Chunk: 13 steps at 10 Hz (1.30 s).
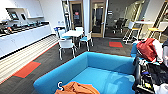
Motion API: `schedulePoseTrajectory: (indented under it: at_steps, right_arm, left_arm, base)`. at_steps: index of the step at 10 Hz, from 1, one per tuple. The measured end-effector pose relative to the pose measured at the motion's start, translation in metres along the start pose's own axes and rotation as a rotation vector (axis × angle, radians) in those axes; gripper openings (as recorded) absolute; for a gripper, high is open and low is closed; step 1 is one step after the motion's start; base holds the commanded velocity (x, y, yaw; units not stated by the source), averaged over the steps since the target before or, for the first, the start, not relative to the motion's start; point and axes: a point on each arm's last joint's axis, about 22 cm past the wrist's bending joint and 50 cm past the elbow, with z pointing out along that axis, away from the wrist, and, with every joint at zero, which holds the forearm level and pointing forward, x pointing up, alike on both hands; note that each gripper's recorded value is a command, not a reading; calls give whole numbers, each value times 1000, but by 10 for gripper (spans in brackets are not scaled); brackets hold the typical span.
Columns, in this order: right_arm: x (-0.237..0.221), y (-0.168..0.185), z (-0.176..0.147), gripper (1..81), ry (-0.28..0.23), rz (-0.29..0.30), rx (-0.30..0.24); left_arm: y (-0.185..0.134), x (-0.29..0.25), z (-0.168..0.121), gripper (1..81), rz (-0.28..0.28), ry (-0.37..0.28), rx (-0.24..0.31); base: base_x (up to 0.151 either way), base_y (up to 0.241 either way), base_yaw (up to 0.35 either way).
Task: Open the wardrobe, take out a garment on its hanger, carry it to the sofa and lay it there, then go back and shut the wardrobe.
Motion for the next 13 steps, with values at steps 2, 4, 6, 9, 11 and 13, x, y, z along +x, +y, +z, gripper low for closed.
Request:
schedulePoseTrajectory:
  at_steps: [2,4,6,9,11,13]
  right_arm:
    - [-8,1,-2,811,23,45,-6]
    - [-19,2,-3,811,55,107,-15]
    - [-28,-1,-3,811,63,132,-15]
    - [-24,0,-3,811,72,126,-16]
    - [0,2,-4,811,122,99,-16]
    - [20,3,-5,811,172,72,-16]
  left_arm:
    - [0,7,8,811,41,-30,18]
    - [-8,40,20,811,109,-50,92]
    - [9,43,30,811,123,-64,84]
    - [-5,39,24,811,124,-66,113]
    - [-2,64,24,811,147,-13,116]
    - [3,83,22,811,171,37,115]
  base:
    - [0,0,0]
    - [0,0,0]
    - [0,0,0]
    - [0,0,0]
    - [0,0,0]
    - [0,0,0]
